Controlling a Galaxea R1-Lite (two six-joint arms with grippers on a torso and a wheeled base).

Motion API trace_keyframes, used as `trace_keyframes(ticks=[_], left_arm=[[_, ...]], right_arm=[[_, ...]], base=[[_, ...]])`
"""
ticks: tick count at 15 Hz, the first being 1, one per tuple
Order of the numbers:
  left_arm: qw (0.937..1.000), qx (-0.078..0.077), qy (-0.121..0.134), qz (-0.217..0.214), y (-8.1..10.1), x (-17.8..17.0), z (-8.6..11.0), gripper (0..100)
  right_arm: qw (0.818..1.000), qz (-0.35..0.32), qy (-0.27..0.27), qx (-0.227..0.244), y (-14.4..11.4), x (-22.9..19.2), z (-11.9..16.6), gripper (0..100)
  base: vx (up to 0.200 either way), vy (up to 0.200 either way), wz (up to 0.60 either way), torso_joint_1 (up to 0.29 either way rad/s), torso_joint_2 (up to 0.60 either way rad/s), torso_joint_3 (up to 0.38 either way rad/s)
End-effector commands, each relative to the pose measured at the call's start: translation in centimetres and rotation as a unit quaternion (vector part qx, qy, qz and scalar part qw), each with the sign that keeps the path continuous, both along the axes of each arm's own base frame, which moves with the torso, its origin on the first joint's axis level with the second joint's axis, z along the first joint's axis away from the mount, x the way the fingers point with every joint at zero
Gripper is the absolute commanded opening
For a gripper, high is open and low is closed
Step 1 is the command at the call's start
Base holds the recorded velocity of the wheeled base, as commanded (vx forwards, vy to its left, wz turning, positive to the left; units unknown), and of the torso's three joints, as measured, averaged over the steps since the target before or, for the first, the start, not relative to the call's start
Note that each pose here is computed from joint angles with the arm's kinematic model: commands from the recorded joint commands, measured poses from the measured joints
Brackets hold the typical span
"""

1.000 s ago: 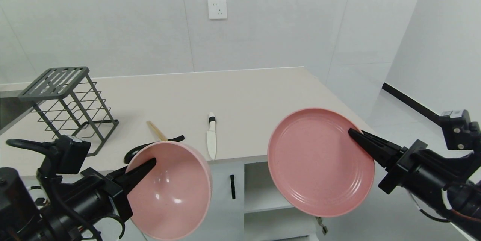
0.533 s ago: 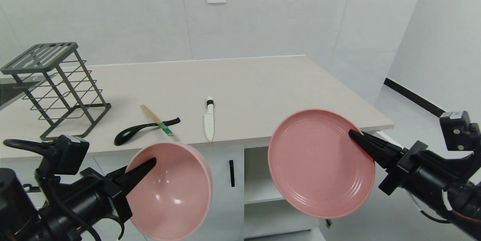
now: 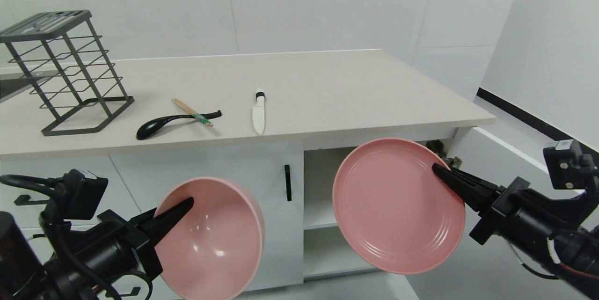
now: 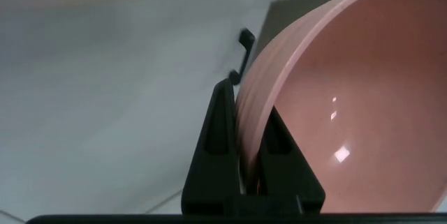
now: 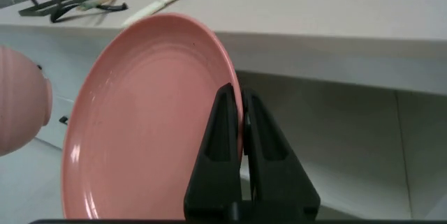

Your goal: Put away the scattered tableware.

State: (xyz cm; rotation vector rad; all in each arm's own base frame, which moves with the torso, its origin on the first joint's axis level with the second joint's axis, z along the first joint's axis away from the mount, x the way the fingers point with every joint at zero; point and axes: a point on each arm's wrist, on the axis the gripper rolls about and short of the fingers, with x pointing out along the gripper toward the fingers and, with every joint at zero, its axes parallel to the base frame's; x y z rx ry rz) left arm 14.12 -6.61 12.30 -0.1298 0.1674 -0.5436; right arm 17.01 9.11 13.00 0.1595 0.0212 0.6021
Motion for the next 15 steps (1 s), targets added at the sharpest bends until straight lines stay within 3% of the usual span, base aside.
trace_keyframes(ticks=[1, 10, 15], left_arm=[[1.0, -0.002, -0.004, 0.0, 0.03, -0.08, 0.13, 0], [1.0, 0.002, 0.006, 0.0, 0.03, -0.02, -0.12, 0], [0.9996, 0.012, 0.027, 0.0, -0.06, 0.22, -0.72, 0]], right_arm=[[1.0, 0.001, 0.005, -0.003, 0.04, 0.02, -0.22, 0], [1.0, 0.0, 0.007, -0.019, 0.08, 0.16, -0.63, 0], [1.0, -0.015, 0.01, -0.02, -0.33, 0.61, -0.76, 0]], base=[[0.0, 0.0, 0.0, -0.266, 0.46, 0.222], [0.0, 0.0, 0.0, -0.209, 0.3, 0.117], [0.0, 0.0, 0.0, -0.059, 0.23, 0.069]])
